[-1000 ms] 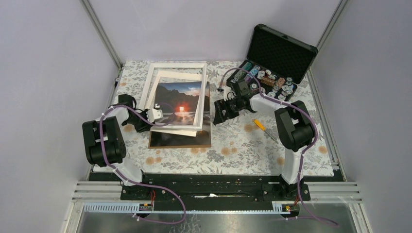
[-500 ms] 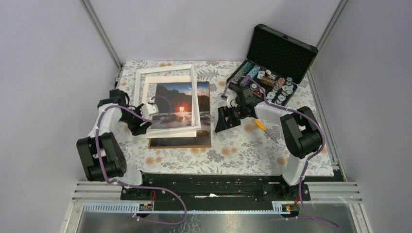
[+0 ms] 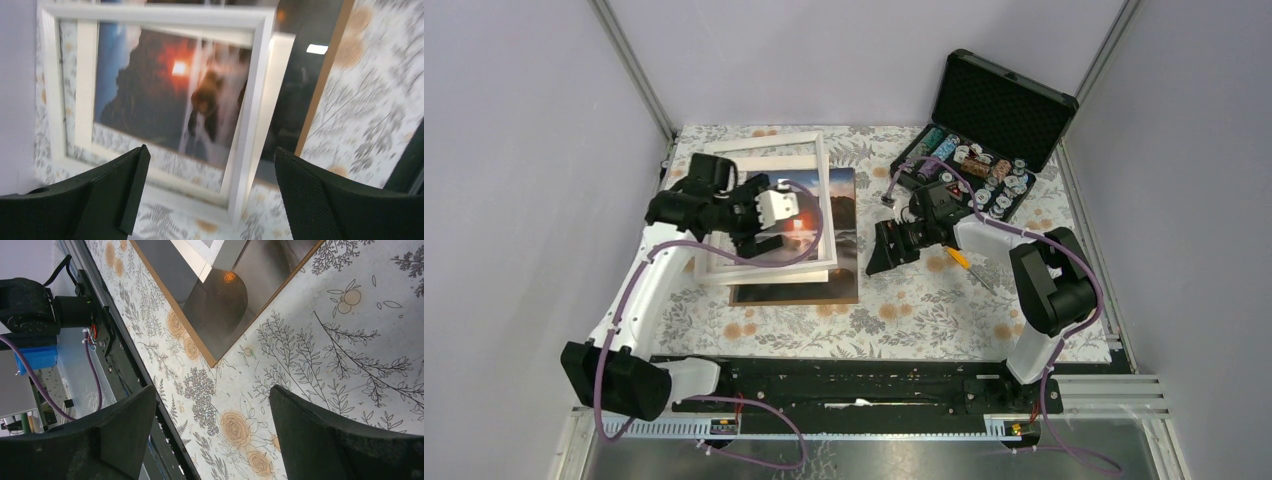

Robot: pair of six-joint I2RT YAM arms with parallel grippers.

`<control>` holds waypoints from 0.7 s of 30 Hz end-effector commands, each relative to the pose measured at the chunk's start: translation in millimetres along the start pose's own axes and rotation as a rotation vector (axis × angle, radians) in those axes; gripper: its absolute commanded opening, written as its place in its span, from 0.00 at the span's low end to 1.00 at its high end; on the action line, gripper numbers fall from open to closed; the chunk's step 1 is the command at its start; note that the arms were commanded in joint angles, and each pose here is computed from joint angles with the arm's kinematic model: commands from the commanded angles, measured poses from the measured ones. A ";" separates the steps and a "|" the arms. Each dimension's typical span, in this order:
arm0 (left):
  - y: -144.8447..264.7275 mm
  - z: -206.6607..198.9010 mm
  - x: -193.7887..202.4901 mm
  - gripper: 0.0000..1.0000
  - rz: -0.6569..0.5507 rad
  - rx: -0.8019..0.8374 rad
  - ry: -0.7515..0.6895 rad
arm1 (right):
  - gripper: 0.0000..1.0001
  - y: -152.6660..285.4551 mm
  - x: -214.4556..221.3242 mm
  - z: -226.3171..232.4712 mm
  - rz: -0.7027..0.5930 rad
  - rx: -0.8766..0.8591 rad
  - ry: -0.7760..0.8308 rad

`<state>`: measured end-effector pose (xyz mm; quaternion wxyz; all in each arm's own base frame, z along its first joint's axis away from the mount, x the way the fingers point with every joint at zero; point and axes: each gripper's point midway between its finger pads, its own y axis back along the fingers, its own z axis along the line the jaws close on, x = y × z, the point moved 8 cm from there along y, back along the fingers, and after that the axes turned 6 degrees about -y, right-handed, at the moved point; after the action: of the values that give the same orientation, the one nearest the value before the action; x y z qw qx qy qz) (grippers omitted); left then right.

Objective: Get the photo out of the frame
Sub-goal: Adjust the photo frame item on the photo frame.

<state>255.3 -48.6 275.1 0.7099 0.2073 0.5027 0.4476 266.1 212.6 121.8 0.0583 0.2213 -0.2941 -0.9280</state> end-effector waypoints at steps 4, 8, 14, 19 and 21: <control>-59.6 -20.0 -71.1 0.99 -0.029 0.163 0.239 | 0.90 14.1 -10.4 1.0 -0.071 -0.033 -0.025; -112.6 -50.2 -85.5 0.93 0.032 0.186 0.396 | 0.88 20.8 -9.7 -10.9 -0.100 -0.029 -0.082; -171.3 -100.8 -96.8 0.84 0.138 0.189 0.491 | 0.86 20.5 -5.8 -16.5 -0.108 -0.016 -0.106; -202.2 -105.1 -96.6 0.83 0.163 0.126 0.530 | 0.85 19.1 -2.2 -18.8 -0.102 -0.012 -0.113; -210.6 -104.4 -95.8 0.82 0.147 0.101 0.546 | 0.84 19.0 -1.9 -19.2 -0.106 -0.011 -0.111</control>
<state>219.6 -240.5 128.4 0.4964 0.2453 0.6757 0.4867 275.9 185.6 109.8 -0.0008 0.1659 -0.2951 -0.9410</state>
